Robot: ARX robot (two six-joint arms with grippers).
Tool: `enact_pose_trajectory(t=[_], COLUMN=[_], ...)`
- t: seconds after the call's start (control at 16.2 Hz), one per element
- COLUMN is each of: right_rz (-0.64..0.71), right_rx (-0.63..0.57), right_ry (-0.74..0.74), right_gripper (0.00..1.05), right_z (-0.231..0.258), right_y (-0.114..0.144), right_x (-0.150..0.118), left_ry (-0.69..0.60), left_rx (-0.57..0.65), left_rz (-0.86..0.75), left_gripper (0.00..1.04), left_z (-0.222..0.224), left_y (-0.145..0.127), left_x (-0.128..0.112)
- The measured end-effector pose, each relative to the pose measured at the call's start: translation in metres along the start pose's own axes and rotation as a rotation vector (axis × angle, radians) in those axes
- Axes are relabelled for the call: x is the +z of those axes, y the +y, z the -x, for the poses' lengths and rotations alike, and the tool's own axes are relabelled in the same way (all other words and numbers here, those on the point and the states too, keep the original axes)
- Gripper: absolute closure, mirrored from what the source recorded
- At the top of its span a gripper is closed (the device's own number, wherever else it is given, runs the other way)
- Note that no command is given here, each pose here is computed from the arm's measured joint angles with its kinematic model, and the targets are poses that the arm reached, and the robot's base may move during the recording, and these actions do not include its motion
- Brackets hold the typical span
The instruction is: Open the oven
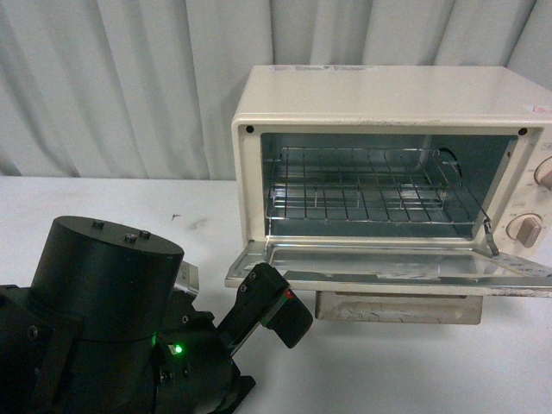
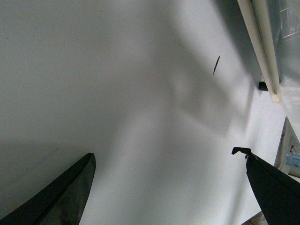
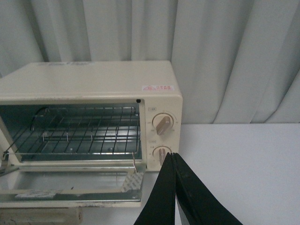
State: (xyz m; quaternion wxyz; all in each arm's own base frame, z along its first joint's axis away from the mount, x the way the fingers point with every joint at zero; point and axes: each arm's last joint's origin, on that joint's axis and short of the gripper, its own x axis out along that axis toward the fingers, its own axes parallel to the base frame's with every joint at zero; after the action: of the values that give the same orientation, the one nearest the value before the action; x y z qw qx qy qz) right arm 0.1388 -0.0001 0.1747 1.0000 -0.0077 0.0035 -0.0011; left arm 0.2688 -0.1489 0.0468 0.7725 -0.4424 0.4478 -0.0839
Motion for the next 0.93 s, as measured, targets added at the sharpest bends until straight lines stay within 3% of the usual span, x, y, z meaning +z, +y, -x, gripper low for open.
enact_pose_trajectory(t=[0.12,0.93], right_rz=[0.000,-0.001], right_rx=[0.001,0.000], right_ry=[0.005,-0.023], right_gripper=[1.03,1.03], right_z=[0.005,0.020], right_y=[0.000,0.000], right_x=[-0.009,-0.004], left_ry=[-0.001,0.000], left_rx=[0.002,0.000], left_rz=[0.000,0.000], left_gripper=[0.07,0.07], left_z=[0.000,0.000], left_y=[0.000,0.000], left_x=[0.000,0.000])
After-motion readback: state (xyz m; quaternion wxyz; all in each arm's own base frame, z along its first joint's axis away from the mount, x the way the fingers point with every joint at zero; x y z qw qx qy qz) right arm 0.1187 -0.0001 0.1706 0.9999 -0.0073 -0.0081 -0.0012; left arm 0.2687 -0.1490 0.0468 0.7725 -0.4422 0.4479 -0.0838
